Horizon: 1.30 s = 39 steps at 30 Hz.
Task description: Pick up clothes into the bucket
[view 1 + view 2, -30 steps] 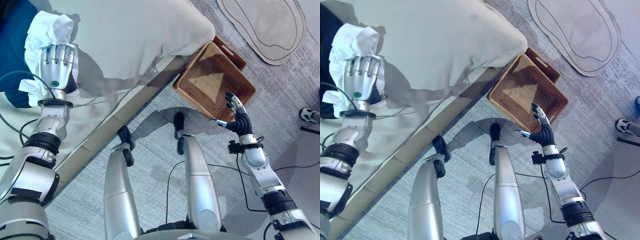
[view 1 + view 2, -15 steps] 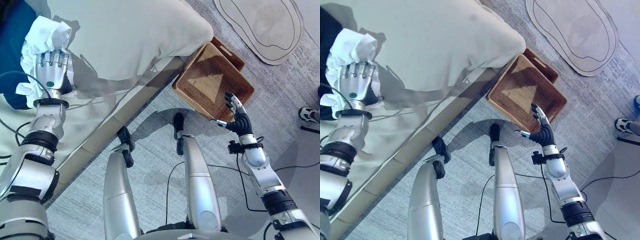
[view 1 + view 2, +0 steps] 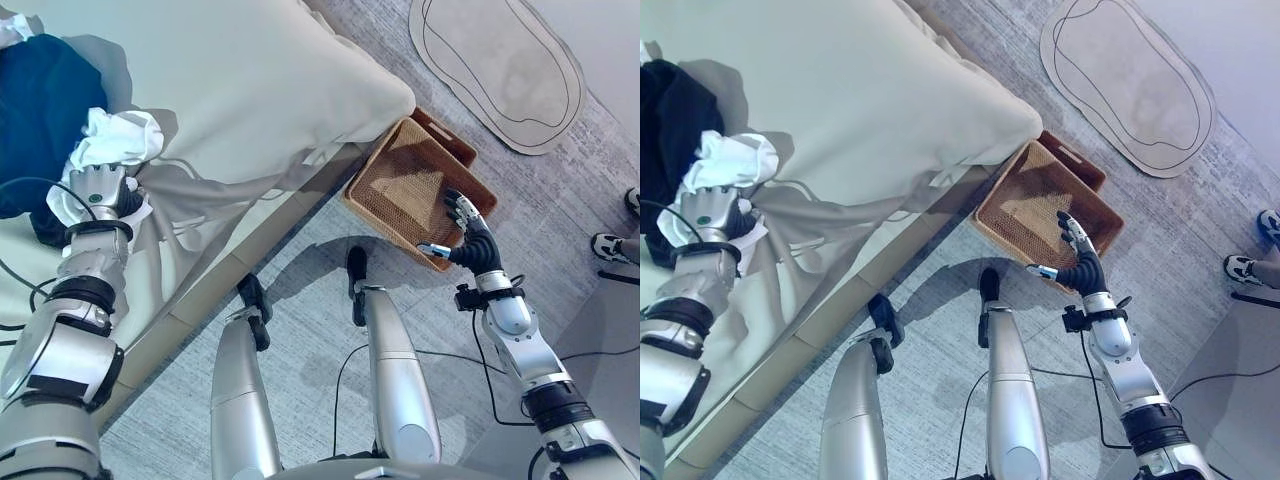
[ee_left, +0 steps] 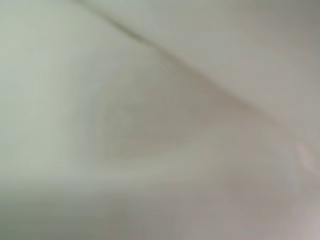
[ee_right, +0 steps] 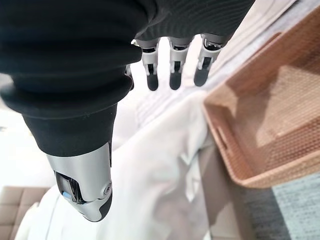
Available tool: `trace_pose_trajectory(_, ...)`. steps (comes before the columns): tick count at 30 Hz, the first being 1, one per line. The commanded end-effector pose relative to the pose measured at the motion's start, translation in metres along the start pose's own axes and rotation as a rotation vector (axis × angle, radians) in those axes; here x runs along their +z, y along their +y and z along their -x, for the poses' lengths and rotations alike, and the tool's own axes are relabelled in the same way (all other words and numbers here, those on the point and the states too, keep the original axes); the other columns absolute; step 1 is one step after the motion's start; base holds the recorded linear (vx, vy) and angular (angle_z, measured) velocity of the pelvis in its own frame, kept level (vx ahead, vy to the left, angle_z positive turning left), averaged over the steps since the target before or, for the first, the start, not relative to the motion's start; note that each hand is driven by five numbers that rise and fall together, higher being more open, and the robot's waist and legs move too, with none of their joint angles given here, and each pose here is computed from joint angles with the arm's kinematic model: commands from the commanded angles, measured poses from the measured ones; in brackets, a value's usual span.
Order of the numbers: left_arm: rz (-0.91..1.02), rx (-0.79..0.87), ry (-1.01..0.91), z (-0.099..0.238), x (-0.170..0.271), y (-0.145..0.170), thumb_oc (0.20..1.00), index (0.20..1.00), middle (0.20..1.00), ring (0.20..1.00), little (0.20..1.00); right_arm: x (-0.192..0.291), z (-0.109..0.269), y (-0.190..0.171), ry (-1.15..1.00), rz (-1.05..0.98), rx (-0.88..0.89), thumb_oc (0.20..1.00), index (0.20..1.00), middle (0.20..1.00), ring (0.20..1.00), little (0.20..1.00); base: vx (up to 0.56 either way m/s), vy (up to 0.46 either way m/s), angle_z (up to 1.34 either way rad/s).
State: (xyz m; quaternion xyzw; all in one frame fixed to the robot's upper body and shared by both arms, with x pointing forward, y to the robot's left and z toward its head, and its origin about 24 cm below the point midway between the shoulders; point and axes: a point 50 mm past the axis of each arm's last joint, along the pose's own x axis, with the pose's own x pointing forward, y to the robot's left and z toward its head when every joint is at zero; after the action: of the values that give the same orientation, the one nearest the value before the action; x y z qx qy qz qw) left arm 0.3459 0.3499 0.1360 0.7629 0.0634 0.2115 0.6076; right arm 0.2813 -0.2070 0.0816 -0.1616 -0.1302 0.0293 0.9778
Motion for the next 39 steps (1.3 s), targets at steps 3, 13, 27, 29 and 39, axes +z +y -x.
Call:
trace_pose_trajectory(3, -0.002, -0.106, 0.171, 0.023, -0.041, -0.029, 0.2, 0.2, 0.2, 0.2, 0.2, 0.002, 0.006, 0.009, -0.023, -0.021, 0.035, 1.0, 1.0, 1.0, 1.0, 1.0, 0.01, -0.005, 0.05)
trace_pose_trajectory(13, 0.455, 0.281, -0.273, 0.032, 0.08, 0.039, 0.2, 0.2, 0.2, 0.2, 0.2, -0.013, 0.011, 0.006, 0.055, 0.03, -0.034, 1.0, 1.0, 1.0, 1.0, 1.0, 0.07, -0.023, 0.14)
trace_pose_trajectory(27, 1.833, -0.074, -0.689, 0.101, 0.148, 0.083, 0.2, 0.2, 0.2, 0.2, 0.2, -0.02, 0.007, 0.021, 0.117, -0.039, 0.027, 1.0, 1.0, 1.0, 1.0, 1.0, 0.04, -0.014, 0.17)
trace_pose_trajectory(29, 1.938, -0.153, -0.712, 0.105, 0.155, 0.083, 0.2, 0.2, 0.2, 0.2, 0.2, -0.019, 0.006, 0.024, 0.112, -0.041, 0.045, 1.0, 1.0, 1.0, 1.0, 1.0, 0.0, 0.0, 0.0)
trace_pose_trajectory(39, 2.175, -0.393, -0.804, 0.126, 0.178, 0.089, 0.2, 0.2, 0.2, 0.2, 0.2, -0.01, 0.004, 0.031, 0.079, -0.01, 0.104, 1.0, 1.0, 1.0, 1.0, 1.0, 0.0, -0.002, 0.0)
